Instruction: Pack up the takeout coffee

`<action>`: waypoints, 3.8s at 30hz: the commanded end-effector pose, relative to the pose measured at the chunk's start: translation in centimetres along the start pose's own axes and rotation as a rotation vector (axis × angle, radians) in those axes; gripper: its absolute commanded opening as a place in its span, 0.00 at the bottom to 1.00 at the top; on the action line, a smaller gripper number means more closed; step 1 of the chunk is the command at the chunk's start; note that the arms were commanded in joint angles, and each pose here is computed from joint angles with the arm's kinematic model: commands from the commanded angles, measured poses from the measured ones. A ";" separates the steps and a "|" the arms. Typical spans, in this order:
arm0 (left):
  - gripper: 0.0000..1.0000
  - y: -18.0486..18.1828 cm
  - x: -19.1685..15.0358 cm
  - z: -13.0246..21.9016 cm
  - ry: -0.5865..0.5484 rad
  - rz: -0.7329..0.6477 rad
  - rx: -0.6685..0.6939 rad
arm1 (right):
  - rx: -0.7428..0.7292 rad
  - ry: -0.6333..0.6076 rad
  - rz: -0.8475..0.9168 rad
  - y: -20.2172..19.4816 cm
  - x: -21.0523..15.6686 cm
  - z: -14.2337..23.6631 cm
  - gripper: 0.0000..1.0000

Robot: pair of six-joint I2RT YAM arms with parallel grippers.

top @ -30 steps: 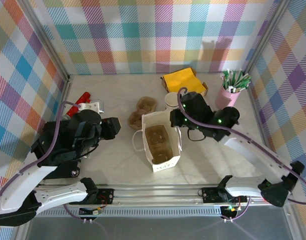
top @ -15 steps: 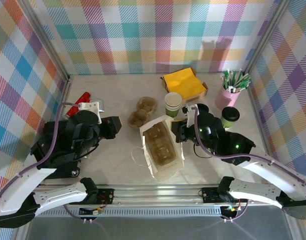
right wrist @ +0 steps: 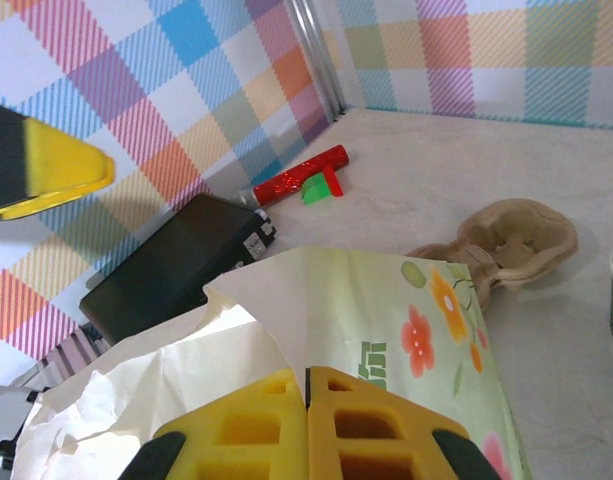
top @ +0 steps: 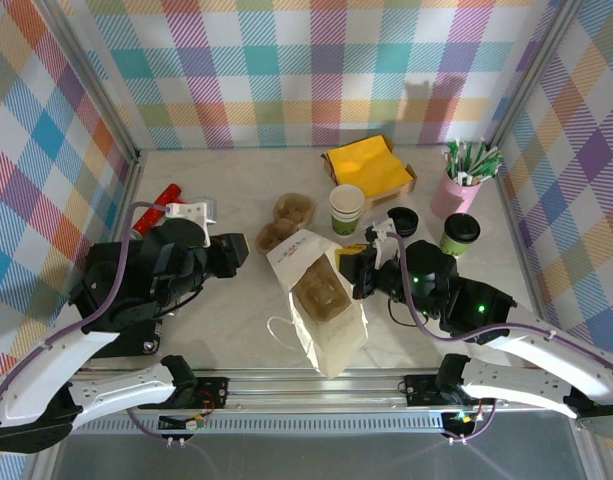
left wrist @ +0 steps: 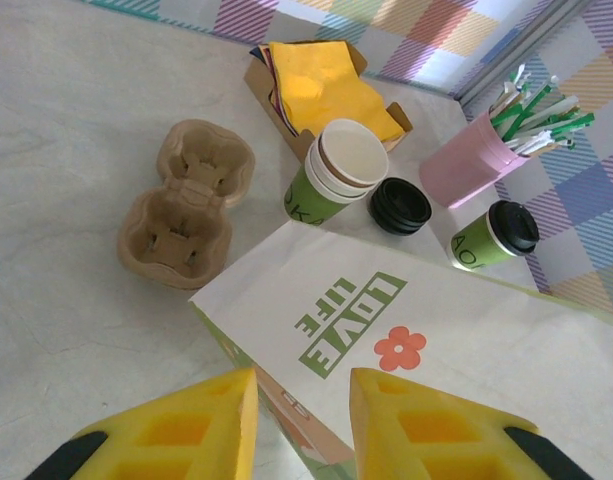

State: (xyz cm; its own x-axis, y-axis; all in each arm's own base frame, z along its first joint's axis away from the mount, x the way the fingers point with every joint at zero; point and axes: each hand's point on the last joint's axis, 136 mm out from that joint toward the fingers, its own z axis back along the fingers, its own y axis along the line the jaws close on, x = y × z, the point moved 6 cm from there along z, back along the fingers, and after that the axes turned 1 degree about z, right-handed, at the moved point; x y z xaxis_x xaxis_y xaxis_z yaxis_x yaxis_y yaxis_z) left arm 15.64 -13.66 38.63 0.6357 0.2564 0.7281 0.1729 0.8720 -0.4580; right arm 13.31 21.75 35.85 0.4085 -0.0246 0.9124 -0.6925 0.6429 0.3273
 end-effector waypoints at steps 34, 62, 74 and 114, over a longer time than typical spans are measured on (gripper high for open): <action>0.19 -7.4 -2.0 -2.4 0.300 -0.004 -0.148 | -0.359 0.241 -0.563 -4.1 -0.8 -2.5 0.00; 0.08 -10.4 -16.8 -13.2 0.701 -0.140 0.280 | -0.511 0.149 -0.858 -9.2 -4.5 0.1 0.00; 0.00 -9.1 -20.1 -15.6 0.794 -0.163 0.324 | -0.522 0.137 -0.870 -9.5 -5.0 0.8 0.00; 0.00 -3.5 -27.3 -20.8 0.941 -0.154 0.383 | -0.529 0.139 -0.835 -9.6 -4.9 1.9 0.00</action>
State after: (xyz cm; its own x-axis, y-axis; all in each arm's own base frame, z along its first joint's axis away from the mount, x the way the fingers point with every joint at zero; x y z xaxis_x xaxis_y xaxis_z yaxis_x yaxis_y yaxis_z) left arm 13.24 -32.72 11.00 0.9894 -0.1437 0.0214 0.1452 0.9835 -0.1076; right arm 17.01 14.49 28.53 0.7296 -0.5701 0.3778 0.2016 0.7072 0.6777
